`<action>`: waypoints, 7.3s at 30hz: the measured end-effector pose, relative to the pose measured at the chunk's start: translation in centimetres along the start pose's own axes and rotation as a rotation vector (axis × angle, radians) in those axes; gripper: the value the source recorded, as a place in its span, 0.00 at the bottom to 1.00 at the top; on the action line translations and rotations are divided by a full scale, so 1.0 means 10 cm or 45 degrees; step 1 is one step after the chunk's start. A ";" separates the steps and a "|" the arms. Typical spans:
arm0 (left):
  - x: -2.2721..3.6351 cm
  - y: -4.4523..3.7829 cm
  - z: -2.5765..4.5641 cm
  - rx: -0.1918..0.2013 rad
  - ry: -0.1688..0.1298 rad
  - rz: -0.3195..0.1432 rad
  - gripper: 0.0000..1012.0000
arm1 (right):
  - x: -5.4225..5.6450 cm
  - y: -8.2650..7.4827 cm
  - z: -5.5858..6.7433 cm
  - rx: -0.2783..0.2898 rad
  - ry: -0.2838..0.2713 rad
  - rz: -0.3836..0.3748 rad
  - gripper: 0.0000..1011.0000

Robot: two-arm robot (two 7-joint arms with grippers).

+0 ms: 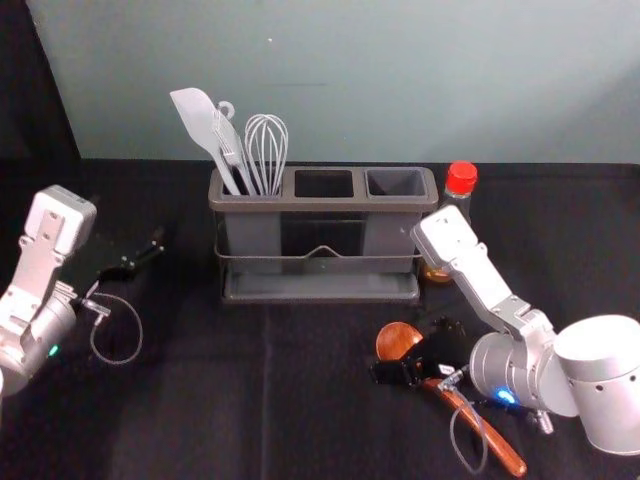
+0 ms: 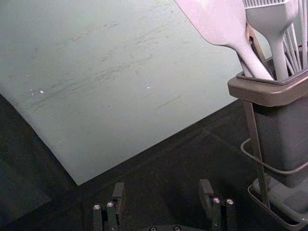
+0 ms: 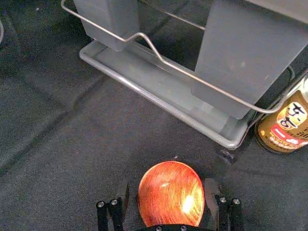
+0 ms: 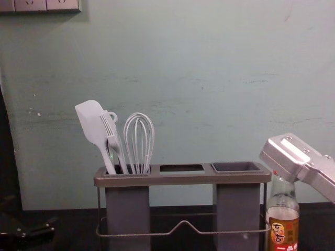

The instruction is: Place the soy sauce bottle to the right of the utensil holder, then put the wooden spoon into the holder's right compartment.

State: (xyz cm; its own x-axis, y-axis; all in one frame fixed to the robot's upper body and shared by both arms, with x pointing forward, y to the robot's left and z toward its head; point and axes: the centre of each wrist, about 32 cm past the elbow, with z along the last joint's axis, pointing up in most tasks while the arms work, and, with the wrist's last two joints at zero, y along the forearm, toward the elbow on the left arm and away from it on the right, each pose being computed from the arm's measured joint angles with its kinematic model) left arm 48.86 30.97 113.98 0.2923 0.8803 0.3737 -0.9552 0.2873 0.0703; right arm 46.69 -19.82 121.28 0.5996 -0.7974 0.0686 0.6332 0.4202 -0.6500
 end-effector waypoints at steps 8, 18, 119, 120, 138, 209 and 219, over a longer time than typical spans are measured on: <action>0.000 0.000 0.000 0.000 0.000 0.000 0.99 | 0.00 0.02 -0.02 -0.004 -0.003 0.003 0.99; 0.000 0.000 0.000 0.000 0.000 0.000 0.99 | 0.01 0.03 -0.05 -0.006 -0.005 0.004 0.99; 0.000 0.000 0.000 0.000 0.000 0.000 0.99 | -0.02 -0.33 -1.10 1.397 -0.139 -0.115 0.83; 0.000 0.000 0.000 0.000 0.000 0.000 0.99 | -0.02 -0.33 -1.10 1.397 -0.139 -0.115 0.83; 0.000 0.000 0.000 0.000 0.000 0.000 0.99 | 0.22 -0.22 -0.63 1.470 -0.275 -0.043 0.83; 0.000 0.000 0.000 0.000 0.000 0.000 0.99 | 0.69 1.21 0.14 1.933 -0.232 0.083 0.83; 0.000 0.000 0.000 0.000 0.000 0.000 0.99 | 0.65 1.36 -0.08 1.895 -0.176 0.072 0.83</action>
State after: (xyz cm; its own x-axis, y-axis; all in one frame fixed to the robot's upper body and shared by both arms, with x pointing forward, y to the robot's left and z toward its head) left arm 48.86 30.97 113.98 0.2923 0.8803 0.3737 -0.9552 0.2873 0.0703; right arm 58.78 -19.61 112.28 0.6263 -0.7548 0.1952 0.4629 0.5615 0.6859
